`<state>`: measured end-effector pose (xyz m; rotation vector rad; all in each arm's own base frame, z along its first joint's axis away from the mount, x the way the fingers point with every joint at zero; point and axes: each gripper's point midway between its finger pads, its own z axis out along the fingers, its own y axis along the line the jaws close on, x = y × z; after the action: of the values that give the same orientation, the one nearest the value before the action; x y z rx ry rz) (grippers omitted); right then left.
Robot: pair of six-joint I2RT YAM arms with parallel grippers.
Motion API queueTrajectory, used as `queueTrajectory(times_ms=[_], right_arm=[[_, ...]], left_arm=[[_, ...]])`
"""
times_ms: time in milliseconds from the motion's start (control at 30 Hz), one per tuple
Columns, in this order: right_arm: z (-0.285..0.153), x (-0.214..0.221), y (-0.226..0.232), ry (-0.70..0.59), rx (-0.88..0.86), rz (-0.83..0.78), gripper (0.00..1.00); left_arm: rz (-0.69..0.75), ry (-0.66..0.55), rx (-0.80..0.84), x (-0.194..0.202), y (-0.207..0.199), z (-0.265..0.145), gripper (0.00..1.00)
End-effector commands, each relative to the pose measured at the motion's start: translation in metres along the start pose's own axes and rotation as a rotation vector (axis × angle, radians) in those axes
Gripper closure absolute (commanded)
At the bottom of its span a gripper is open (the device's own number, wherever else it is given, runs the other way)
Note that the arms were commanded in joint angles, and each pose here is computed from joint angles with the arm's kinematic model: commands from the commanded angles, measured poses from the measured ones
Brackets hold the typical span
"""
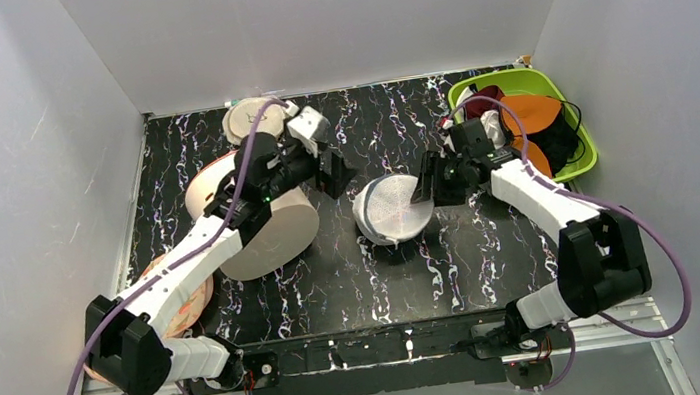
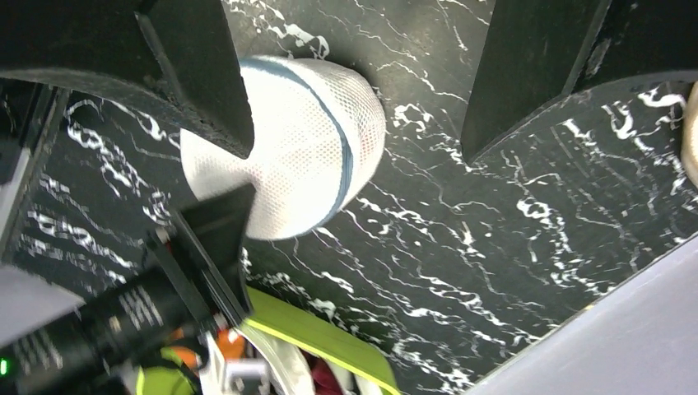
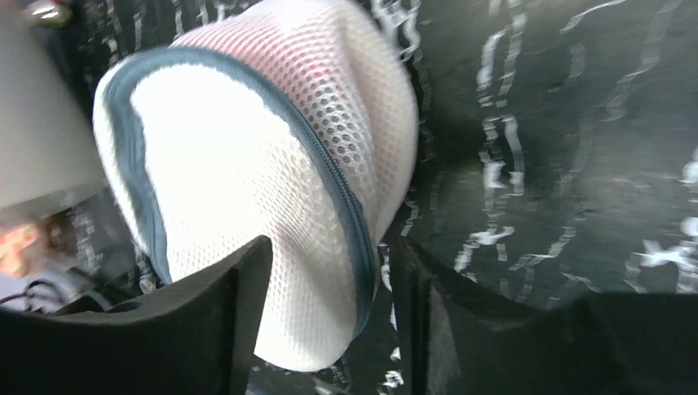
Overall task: Unzip the laundry bag and remove the bra
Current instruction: Move the laundry bag to the center of the board, then unzip the laundry bag at the center of the board.
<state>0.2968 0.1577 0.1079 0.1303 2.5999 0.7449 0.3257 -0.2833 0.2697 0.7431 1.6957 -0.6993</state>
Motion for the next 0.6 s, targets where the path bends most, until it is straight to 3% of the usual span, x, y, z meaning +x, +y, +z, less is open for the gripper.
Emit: queueTrajectory(times_ms=[0,167,267,467,567], right_arm=[[-0.034,-0.048,-0.011,-0.189,0.156,-0.054,0.37],[-0.054,-0.069,0.011,-0.274,0.097,-0.094,0.18],[-0.066,-0.072,0.017,-0.316,0.084,-0.113,0.16],[-0.095,-0.075,0.024,-0.459,0.053,-0.147,0.16],[-0.107,-0.078,0.026,-0.529,0.047,-0.156,0.17]], left_arm=[[0.125,0.032,0.101,0.019,-0.029,0.009,0.08],[0.255,0.052,0.268,0.054,-0.064,0.012,0.26],[0.362,0.045,0.392,0.077,-0.088,0.008,0.32],[0.611,0.075,0.416,0.115,-0.118,0.01,0.21],[0.683,0.057,0.42,0.125,-0.132,0.016,0.21]])
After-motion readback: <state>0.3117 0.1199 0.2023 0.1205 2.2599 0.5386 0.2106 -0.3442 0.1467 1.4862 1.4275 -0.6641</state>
